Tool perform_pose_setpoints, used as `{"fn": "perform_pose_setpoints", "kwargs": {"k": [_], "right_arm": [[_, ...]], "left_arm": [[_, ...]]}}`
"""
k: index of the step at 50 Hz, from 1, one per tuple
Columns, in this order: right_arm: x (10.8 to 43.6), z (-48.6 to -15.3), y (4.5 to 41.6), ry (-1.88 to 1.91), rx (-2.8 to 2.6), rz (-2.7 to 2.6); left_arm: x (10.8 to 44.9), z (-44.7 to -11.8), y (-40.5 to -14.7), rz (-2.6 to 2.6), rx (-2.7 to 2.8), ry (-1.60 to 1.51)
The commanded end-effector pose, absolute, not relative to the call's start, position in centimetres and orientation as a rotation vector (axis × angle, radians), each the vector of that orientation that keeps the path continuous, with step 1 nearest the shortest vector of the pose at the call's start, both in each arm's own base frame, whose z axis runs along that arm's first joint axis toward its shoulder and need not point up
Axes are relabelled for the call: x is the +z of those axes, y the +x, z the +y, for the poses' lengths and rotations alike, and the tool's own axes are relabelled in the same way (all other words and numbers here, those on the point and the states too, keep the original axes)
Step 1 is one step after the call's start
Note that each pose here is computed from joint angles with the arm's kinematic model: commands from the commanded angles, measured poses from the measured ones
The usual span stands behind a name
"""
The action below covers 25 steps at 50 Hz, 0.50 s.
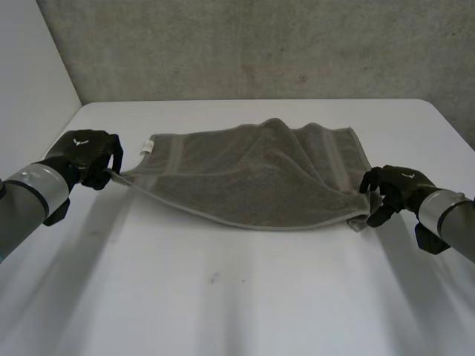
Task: Fold the towel.
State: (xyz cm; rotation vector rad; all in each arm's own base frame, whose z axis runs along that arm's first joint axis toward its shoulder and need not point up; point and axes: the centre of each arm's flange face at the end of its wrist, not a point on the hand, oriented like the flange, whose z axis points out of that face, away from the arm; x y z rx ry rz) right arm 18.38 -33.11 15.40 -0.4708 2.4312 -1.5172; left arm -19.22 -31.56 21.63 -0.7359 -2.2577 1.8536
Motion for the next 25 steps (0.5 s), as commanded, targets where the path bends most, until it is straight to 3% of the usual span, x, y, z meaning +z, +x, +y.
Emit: {"fn": "perform_pose_setpoints", "kwargs": {"k": [1,25], "right_arm": [[14.3,-33.1,18.6,-0.297,-1.462,2.393],[11.7,-35.0,21.1,-0.333,-1.56,2.335]], "left_arm": [[21.7,-31.7,-19.3,-2.241,1.869,-0.716],[21.9,-32.5,-19.2,-2.212,1.915,-0.713]]}}
